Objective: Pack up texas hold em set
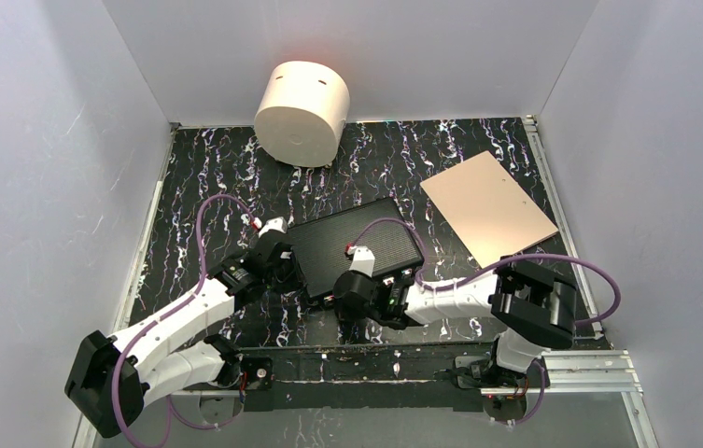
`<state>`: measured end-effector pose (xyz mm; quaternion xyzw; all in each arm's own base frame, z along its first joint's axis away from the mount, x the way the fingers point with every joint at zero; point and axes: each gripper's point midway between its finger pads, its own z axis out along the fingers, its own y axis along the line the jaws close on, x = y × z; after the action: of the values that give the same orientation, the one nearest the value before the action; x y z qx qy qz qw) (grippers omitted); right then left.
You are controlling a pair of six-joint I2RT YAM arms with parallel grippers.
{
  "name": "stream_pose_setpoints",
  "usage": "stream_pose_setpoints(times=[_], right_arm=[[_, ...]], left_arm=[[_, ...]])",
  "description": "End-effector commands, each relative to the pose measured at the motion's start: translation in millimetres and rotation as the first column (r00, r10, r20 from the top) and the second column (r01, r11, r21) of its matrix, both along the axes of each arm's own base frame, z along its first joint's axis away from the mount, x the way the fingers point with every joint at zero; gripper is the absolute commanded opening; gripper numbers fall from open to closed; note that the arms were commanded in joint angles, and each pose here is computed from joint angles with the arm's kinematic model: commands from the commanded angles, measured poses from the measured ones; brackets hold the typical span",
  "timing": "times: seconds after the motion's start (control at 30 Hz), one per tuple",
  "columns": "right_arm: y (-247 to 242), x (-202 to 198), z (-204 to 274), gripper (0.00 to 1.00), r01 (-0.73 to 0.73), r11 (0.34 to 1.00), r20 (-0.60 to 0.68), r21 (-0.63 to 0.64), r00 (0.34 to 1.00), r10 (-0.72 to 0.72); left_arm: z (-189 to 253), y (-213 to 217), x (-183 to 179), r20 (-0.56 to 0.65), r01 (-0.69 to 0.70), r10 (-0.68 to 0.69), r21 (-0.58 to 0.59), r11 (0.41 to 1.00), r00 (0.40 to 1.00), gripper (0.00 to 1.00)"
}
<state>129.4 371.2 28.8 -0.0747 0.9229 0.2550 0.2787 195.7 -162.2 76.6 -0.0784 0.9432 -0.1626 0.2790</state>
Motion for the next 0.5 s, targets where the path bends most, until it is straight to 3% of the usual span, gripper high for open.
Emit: stream_pose_setpoints(times=[0.0,0.17,0.27,0.4,0.47], right_arm=[[24.3,12.8,43.2,0.01,-0.005,0.995,0.087,0.103,0.996,-0.004],[-4.4,15.3,71.7,0.01,0.066,0.99,0.104,0.124,0.991,-0.079],[-34.8,19.1,93.7,0.06,0.136,0.987,0.125,0.082,0.981,-0.146],[-94.1,25.8,139.4,0.25,0.264,0.965,0.186,0.0,0.948,-0.259],[-138.1,26.0,162.4,0.36,0.333,0.94,0.23,-0.077,0.923,-0.308]], left_arm=[[-1.3,25.6,-11.6,-0.036,0.008,-0.003,0.13,0.991,0.999,0.19],[30.5,25.3,0.5,0.036,0.001,-0.005,0.13,0.991,0.999,0.22],[61.6,25.3,8.8,0.101,0.0,-0.012,0.126,0.992,0.995,0.29],[117.5,30.3,18.5,0.224,-0.001,-0.025,0.119,0.993,0.974,0.46],[145.9,32.8,20.5,0.292,0.013,-0.045,0.113,0.994,0.955,0.6]])
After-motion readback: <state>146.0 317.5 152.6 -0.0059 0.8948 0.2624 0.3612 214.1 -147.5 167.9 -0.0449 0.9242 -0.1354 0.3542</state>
